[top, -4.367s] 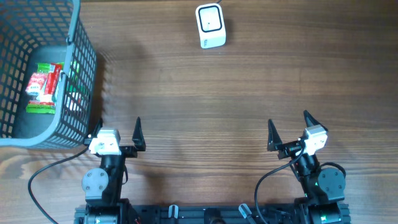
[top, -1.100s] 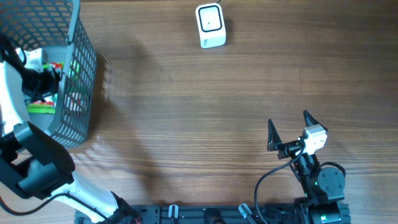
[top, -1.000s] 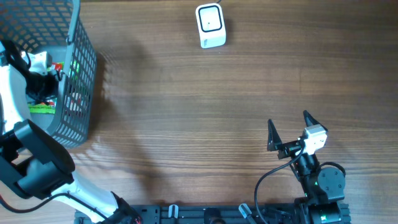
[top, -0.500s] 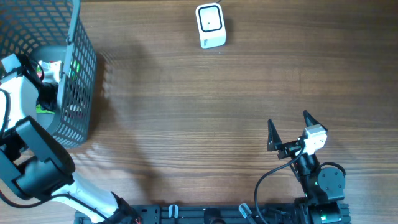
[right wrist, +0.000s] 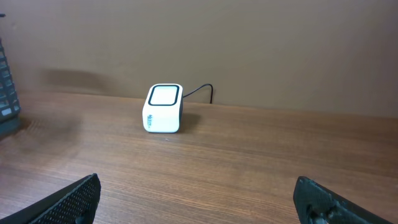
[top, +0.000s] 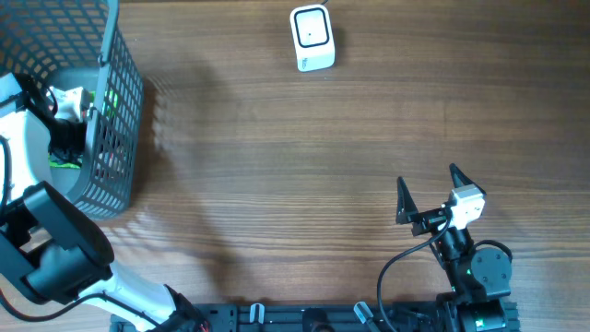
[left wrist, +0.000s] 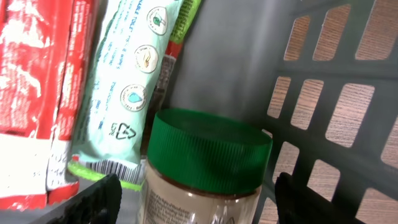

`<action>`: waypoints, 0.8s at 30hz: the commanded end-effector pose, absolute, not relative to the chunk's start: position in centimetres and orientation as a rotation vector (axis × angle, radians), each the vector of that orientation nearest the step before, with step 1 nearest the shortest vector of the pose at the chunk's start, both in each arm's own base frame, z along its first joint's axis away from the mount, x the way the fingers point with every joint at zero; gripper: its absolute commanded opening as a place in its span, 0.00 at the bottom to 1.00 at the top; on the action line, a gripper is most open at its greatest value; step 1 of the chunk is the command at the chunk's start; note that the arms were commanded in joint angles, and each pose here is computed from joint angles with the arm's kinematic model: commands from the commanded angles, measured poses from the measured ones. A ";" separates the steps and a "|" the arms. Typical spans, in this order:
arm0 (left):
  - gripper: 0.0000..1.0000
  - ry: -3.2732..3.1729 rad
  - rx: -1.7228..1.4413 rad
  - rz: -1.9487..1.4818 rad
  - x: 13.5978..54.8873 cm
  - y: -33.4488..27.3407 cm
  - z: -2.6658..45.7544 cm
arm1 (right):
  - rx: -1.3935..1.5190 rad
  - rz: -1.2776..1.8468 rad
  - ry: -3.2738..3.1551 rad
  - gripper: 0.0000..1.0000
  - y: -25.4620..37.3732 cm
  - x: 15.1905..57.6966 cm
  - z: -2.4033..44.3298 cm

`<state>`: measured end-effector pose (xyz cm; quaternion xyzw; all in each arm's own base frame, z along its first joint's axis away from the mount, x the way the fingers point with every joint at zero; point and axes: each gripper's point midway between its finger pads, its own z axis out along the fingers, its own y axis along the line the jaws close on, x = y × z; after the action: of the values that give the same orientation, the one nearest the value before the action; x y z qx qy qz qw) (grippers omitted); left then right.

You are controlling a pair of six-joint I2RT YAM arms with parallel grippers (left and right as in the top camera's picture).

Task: Scan the item barcode
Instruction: 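Reach the left gripper into the basket and grasp the green-capped jar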

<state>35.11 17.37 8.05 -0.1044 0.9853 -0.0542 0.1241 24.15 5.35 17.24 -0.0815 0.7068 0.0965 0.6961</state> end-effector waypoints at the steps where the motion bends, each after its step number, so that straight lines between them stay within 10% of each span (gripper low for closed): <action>1: 0.75 2.871 -0.316 -0.115 34.9 17.7 8.9 | -0.185 0.226 1.566 1.00 5.5 24.1 17.5; 24: 0.66 2.955 -0.341 -0.061 32.4 17.6 4.4 | -0.185 0.226 1.566 1.00 5.5 24.1 17.5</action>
<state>34.14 17.64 5.92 -0.1070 0.9869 -0.0303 0.1171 24.15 5.35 17.24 -0.0815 0.7068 0.0965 0.6961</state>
